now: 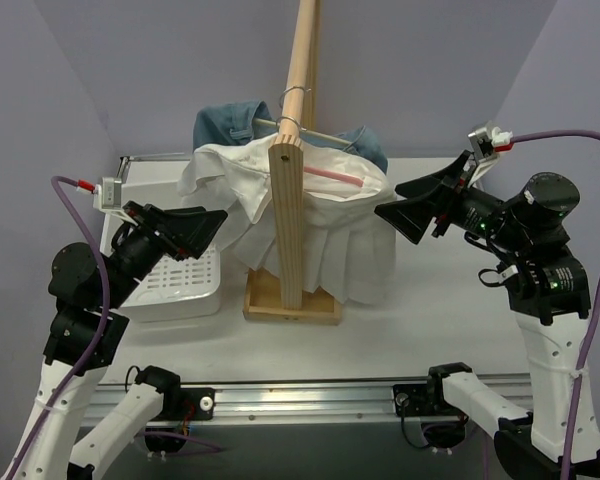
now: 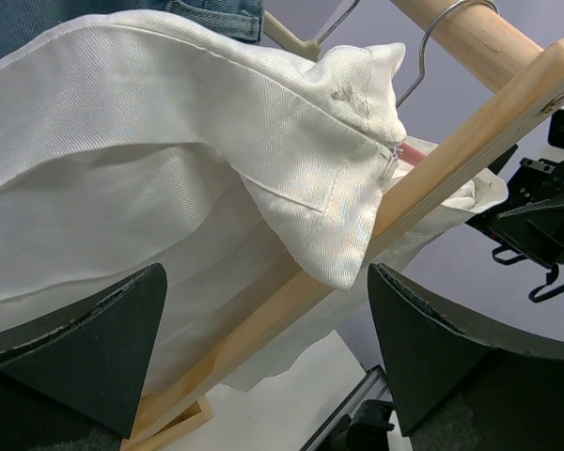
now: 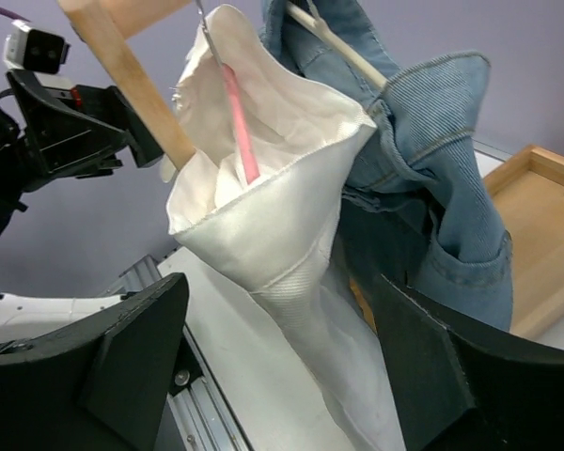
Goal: Remove the skirt from the hanger
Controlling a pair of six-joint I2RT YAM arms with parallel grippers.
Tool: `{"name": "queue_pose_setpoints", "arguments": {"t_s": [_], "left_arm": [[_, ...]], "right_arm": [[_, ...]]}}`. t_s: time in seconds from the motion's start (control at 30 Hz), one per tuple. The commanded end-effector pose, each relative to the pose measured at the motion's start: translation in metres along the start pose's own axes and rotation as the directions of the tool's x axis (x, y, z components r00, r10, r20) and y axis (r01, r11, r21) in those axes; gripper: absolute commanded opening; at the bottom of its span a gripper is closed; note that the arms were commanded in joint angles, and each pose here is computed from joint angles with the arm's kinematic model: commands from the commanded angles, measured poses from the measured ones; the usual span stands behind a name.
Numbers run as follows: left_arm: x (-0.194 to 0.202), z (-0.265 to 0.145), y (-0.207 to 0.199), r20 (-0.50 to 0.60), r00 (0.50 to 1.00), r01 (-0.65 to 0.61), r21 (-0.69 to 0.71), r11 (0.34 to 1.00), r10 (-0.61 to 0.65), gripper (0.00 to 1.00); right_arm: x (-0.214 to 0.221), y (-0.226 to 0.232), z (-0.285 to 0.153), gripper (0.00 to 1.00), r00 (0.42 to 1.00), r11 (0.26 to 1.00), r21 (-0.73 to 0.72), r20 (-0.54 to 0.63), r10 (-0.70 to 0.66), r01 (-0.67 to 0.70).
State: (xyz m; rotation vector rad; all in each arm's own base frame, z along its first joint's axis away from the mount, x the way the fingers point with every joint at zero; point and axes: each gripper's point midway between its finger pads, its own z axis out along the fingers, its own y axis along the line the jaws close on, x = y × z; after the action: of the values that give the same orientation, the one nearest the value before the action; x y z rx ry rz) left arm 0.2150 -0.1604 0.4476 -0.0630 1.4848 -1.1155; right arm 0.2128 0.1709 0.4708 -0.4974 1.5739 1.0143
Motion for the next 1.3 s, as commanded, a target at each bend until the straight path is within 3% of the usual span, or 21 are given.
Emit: {"name": "queue_pose_setpoints", "arguments": {"t_s": [0.0, 0.27, 0.7, 0.8, 0.9, 1.27], "left_arm": [[-0.009, 0.001, -0.015, 0.031, 1.0, -0.004, 0.066, 0.998, 0.002, 0.97], [-0.008, 0.003, -0.013, 0.028, 1.0, -0.014, 0.066, 0.998, 0.012, 0.97], [-0.005, 0.005, -0.009, 0.015, 1.0, -0.003, 0.052, 0.999, 0.003, 0.97], [-0.007, 0.004, -0.012, 0.013, 1.0, -0.008, 0.06, 0.998, 0.007, 0.97], [-0.007, 0.003, -0.012, 0.014, 1.0, -0.012, 0.057, 0.998, 0.011, 0.97], [-0.008, 0.001, -0.016, 0.012, 1.0, -0.017, 0.066, 0.998, 0.016, 0.98]], "right_arm": [[-0.02, 0.029, 0.002, 0.73, 0.998, 0.987, -0.154, 0.043, -0.037, 0.043], [-0.012, 0.027, 0.012, 0.49, 0.999, 0.973, -0.228, 0.014, 0.03, -0.026], [0.005, 0.002, 0.031, 0.4, 0.997, 0.973, -0.218, -0.046, 0.066, -0.075], [0.006, 0.002, 0.035, 0.25, 0.996, 0.969, -0.237, -0.058, 0.063, -0.076], [0.001, 0.003, 0.037, 0.01, 0.998, 0.965, -0.256, -0.041, 0.041, -0.051], [-0.014, 0.008, 0.044, 0.0, 0.999, 0.954, -0.298, -0.016, -0.031, 0.024]]}}
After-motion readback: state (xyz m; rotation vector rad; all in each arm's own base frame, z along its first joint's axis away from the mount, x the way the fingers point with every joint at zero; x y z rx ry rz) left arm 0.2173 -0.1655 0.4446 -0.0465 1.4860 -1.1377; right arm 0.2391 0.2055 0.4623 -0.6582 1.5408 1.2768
